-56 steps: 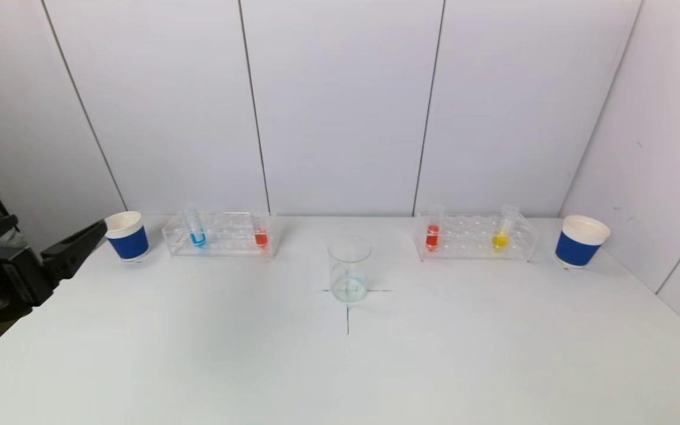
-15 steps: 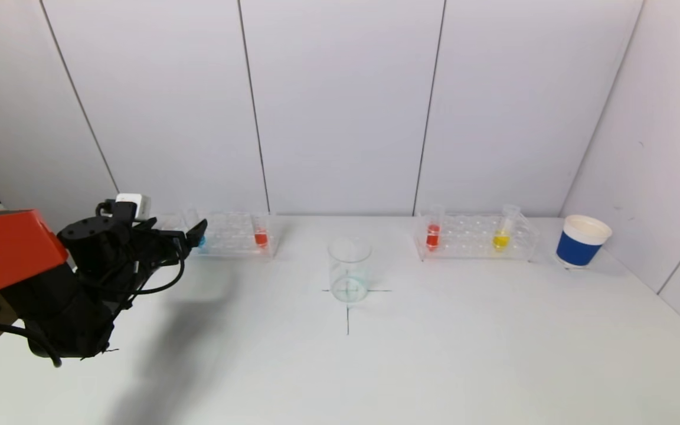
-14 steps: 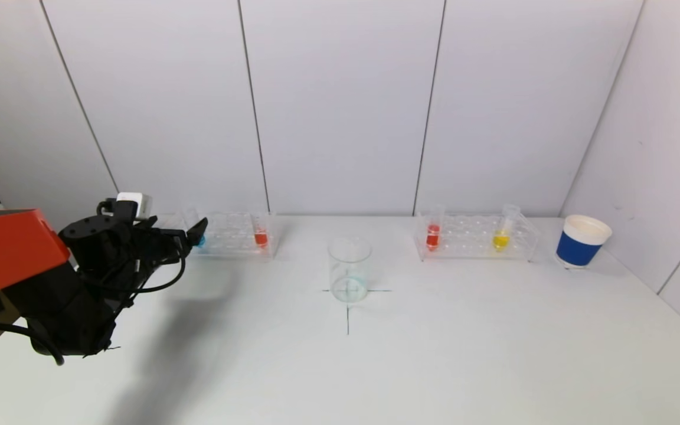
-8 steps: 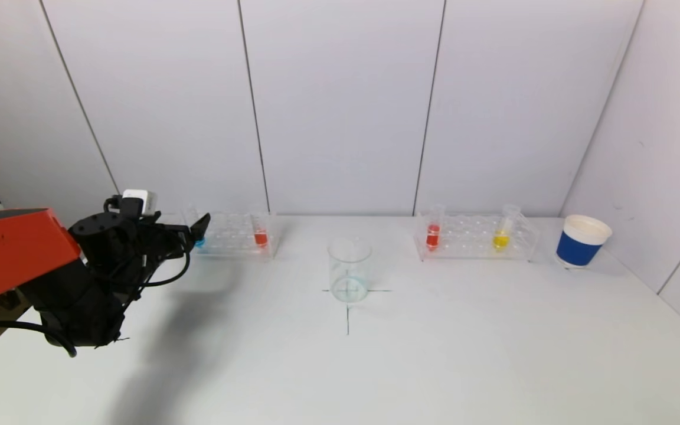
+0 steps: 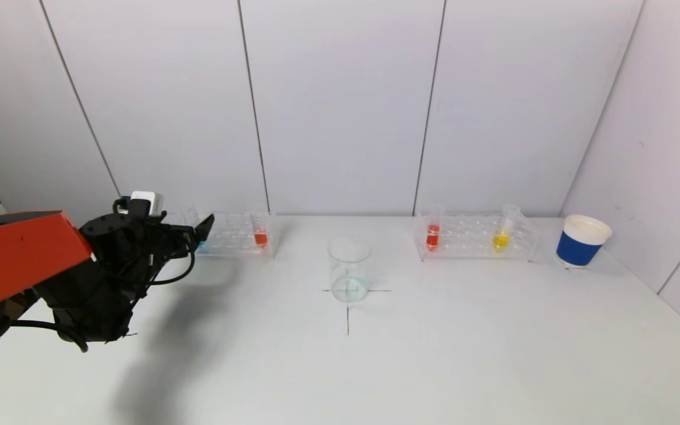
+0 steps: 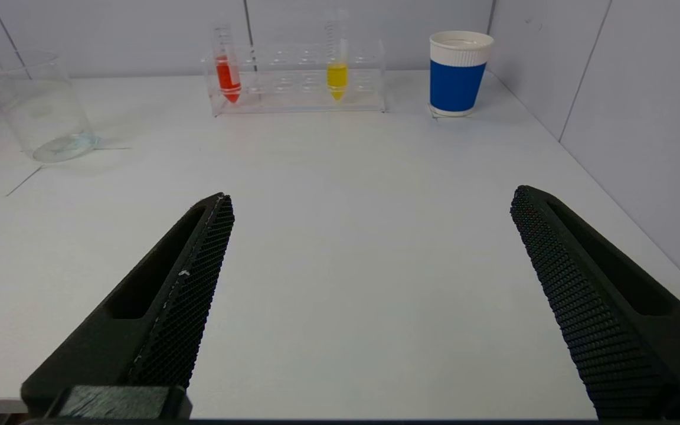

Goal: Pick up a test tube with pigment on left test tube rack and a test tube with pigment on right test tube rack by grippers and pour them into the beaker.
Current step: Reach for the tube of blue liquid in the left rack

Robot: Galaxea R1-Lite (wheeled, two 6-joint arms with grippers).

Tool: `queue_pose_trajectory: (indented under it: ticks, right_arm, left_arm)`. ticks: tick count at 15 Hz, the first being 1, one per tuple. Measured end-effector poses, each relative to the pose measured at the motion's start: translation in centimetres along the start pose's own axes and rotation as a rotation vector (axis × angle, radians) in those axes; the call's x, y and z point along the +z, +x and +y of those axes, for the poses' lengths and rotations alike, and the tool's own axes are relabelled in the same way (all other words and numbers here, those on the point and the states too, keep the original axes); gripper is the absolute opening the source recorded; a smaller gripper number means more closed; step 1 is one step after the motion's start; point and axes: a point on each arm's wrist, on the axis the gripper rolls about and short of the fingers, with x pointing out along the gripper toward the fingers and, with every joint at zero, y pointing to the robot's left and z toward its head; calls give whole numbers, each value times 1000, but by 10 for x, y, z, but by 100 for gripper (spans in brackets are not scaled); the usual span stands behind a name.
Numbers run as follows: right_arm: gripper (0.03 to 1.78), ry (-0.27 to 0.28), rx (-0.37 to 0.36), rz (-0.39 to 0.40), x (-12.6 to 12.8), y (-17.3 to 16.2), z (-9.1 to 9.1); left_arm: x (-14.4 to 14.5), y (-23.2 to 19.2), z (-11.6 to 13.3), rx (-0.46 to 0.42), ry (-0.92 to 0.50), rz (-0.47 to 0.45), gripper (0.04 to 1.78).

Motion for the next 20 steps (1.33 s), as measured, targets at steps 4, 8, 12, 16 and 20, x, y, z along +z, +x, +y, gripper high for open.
queue_pose_trajectory:
  ticks: [4, 8, 12, 16, 20]
  right_arm:
    - [171, 0, -1, 0, 0, 0, 0]
    - [171, 0, 0, 0, 0, 0, 0]
    - [171, 0, 0, 0, 0, 0, 0]
    - [171, 0, 0, 0, 0, 0, 0]
    - [171, 0, 0, 0, 0, 0, 0]
  left_arm:
    - [-2, 4, 1, 30, -5, -4, 176]
    - [1, 9, 2, 76, -5, -28, 176]
    - [-1, 12, 1, 94, -6, -27, 176]
    - [-3, 15, -4, 100, -7, -27, 176]
    - [-4, 18, -6, 95, -5, -31, 176]
